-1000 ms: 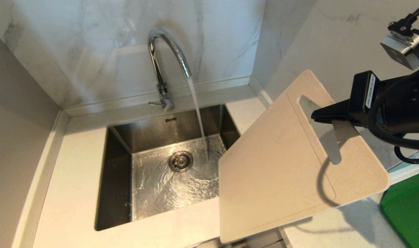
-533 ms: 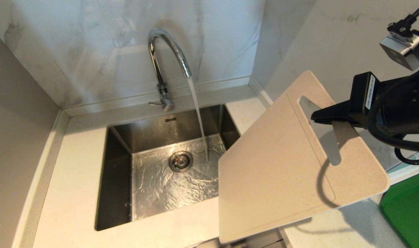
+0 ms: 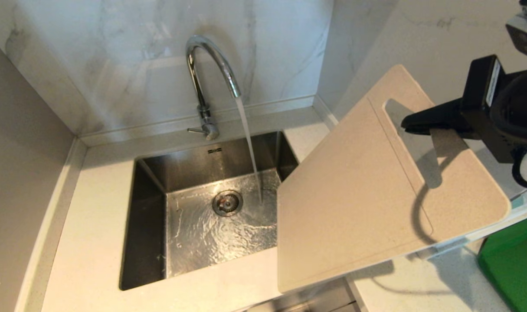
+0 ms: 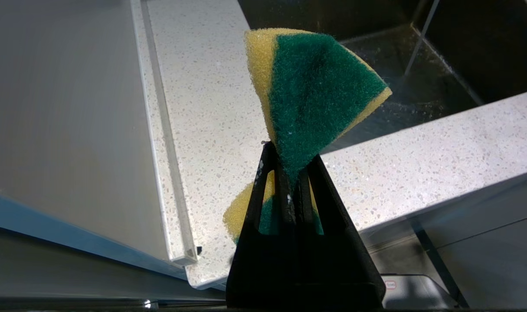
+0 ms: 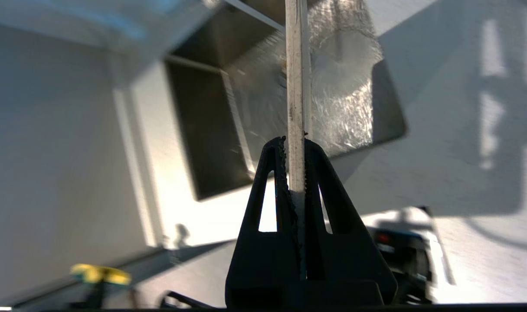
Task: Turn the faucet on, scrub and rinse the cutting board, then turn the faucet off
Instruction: Pick up the cutting board, then scrub the cutting board underwater
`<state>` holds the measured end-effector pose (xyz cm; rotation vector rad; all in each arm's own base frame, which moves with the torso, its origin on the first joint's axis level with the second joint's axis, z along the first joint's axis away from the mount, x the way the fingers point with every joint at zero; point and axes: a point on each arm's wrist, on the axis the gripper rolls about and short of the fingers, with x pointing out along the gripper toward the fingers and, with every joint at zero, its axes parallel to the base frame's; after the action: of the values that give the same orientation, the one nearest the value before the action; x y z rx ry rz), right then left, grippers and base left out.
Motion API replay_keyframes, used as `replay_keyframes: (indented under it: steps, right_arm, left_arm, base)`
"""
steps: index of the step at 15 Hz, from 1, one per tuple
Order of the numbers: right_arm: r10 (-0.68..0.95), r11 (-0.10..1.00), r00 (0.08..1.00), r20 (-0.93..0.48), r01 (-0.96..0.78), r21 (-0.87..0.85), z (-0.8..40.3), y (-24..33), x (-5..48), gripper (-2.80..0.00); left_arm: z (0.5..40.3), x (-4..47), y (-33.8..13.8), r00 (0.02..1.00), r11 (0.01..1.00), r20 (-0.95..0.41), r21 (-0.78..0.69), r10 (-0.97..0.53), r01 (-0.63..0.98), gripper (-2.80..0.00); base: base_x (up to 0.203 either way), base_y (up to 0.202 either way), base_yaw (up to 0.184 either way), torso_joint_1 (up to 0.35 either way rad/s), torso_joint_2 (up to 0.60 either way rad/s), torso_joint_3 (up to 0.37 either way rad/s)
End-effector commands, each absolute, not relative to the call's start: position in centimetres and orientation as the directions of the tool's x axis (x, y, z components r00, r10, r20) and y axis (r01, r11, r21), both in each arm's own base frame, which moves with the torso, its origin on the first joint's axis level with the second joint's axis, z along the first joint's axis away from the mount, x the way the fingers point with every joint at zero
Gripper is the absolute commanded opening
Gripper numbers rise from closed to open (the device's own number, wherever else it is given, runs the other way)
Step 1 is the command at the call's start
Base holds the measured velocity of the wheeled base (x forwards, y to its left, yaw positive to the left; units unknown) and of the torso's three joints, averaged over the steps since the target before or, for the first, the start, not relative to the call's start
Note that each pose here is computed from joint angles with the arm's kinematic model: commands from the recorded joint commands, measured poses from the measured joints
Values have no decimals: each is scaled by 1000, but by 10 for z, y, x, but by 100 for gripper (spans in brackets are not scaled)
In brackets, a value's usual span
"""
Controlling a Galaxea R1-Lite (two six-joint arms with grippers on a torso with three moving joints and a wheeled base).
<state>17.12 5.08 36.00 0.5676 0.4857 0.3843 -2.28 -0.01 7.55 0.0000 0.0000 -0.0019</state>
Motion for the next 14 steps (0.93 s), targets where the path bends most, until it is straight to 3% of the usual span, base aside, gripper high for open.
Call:
replay_keyframes:
  steps: [1,4,6,14]
  right_arm:
    - [484,749,826,-288,-222,624,371,50,167,-280]
    - [489,725,831,-267,-217,653,376,50,165,-280]
    - [526,650,820,-225,-216,729,387,50,163,-280]
    - [535,634,812,-232,-206,745,384,52,168,-280]
  left_arm:
    - [75,-23,0,1000,1000,-4,0,-2,2,-280]
    - [75,-22,0,1000,1000,-5,0,-2,2,-280]
    - [75,-23,0,1000,1000,-3,0,-2,2,-280]
    - [75,-22,0,1000,1000,-5,0,-2,2,-280]
  base:
    - [0,0,0,0,0,0]
    - [0,0,0,0,0,0]
    - [0,0,0,0,0,0]
    - [0,0,0,0,0,0]
